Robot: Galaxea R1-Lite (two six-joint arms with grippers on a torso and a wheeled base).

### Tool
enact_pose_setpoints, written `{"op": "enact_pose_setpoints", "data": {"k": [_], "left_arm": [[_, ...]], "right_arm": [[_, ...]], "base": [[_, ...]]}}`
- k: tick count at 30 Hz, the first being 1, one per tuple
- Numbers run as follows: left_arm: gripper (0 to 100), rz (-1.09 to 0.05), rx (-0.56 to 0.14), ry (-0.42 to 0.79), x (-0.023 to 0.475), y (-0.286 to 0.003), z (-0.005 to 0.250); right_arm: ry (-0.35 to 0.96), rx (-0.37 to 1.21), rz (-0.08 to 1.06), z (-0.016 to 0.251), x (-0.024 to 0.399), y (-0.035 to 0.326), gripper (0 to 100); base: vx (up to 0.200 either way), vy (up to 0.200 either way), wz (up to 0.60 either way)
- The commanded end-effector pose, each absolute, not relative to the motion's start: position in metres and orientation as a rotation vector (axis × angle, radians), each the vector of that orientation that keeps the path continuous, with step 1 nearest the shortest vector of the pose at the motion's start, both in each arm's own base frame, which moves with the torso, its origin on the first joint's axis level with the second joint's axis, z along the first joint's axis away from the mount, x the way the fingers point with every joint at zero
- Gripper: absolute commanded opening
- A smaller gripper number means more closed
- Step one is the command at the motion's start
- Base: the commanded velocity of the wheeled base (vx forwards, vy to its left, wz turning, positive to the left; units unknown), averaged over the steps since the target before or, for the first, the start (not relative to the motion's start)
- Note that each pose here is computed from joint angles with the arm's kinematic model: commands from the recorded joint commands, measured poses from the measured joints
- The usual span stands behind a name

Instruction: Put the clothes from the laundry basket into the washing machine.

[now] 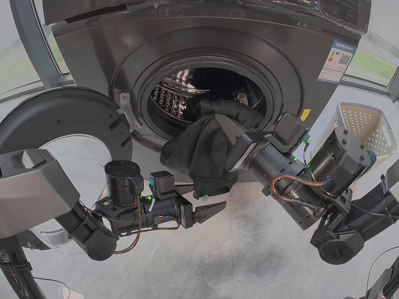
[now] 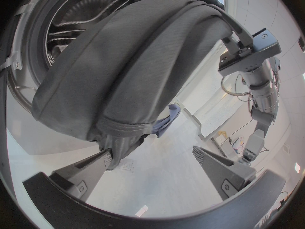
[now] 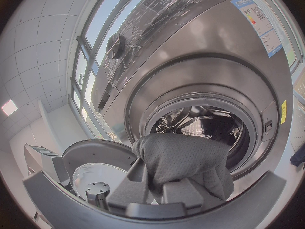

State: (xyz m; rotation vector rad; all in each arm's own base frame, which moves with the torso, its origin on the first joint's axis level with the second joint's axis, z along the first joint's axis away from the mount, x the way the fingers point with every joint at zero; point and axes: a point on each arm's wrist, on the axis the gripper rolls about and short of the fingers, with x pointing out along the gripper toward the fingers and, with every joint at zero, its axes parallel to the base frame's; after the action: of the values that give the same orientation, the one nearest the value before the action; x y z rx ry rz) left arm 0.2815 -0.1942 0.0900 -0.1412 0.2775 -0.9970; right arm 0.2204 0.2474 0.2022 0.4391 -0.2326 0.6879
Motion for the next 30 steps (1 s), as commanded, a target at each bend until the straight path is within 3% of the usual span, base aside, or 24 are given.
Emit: {"op": "enact_pose_setpoints", "data": {"k": [1, 17, 30], "left_arm": [[100, -1.037, -0.163, 0.263, 0.268, -0.202, 0.102], [100, -0.889, -0.162, 0.234, 0.307, -0.199, 0.078], [100, -0.904, -0.17, 0.182, 0.308, -0.209, 0.089]], "right_arm": [[-0.233, 0.439, 0.687, 0.202, 0.221, 0.248, 0], [-0.229, 0.44, 0.693, 0.201, 0.219, 0.249, 0], [-0.227, 0.439, 0.693, 0.2, 0.22, 0.249, 0]], "base": [[0.0, 0.0, 0.0], [0.0, 0.0, 0.0], [0.0, 0.0, 0.0]]}}
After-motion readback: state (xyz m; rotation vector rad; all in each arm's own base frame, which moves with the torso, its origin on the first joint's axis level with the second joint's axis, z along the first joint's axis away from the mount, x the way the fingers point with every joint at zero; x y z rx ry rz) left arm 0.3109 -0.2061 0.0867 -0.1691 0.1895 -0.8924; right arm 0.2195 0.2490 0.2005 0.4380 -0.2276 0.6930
